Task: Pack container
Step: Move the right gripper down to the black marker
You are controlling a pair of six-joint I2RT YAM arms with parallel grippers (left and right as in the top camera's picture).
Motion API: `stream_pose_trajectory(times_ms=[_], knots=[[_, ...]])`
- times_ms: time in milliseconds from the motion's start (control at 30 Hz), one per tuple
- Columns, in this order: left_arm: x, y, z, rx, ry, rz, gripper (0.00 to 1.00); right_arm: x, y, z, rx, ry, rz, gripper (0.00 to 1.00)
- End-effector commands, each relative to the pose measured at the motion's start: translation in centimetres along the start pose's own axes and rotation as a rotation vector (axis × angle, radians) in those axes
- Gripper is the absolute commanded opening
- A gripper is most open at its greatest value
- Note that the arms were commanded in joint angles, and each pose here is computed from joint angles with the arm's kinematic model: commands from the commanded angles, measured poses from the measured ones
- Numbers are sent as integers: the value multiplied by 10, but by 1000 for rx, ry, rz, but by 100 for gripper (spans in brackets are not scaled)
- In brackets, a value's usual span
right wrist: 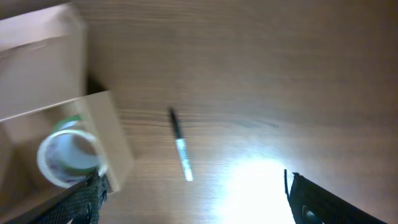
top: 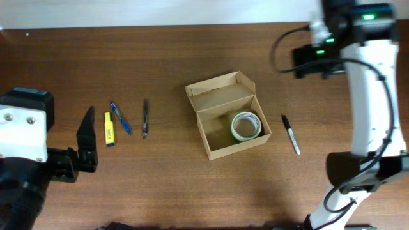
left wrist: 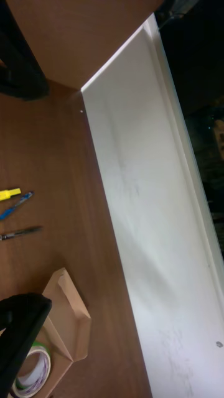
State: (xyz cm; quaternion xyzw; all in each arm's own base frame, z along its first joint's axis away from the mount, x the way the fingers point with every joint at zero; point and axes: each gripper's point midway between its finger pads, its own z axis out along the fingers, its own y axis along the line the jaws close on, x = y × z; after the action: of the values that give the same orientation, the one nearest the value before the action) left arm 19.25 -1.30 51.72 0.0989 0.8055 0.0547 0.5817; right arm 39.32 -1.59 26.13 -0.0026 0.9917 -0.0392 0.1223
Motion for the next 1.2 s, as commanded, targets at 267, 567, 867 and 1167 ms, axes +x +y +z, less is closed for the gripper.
stream_pose_trajectory(times_ms=[267,567,867,1167], knots=[[2,-4,-1,27,3,16,99,71,7,85,-141,357,-19,93],[2,-4,-1,26,5,18,99,125,36,131,-229,540,-91,89],[3,-4,-1,27,6,21,99,155,45,187,-268,540,-159,84],[3,-4,-1,27,6,21,99,160,46,208,-264,504,-162,82]])
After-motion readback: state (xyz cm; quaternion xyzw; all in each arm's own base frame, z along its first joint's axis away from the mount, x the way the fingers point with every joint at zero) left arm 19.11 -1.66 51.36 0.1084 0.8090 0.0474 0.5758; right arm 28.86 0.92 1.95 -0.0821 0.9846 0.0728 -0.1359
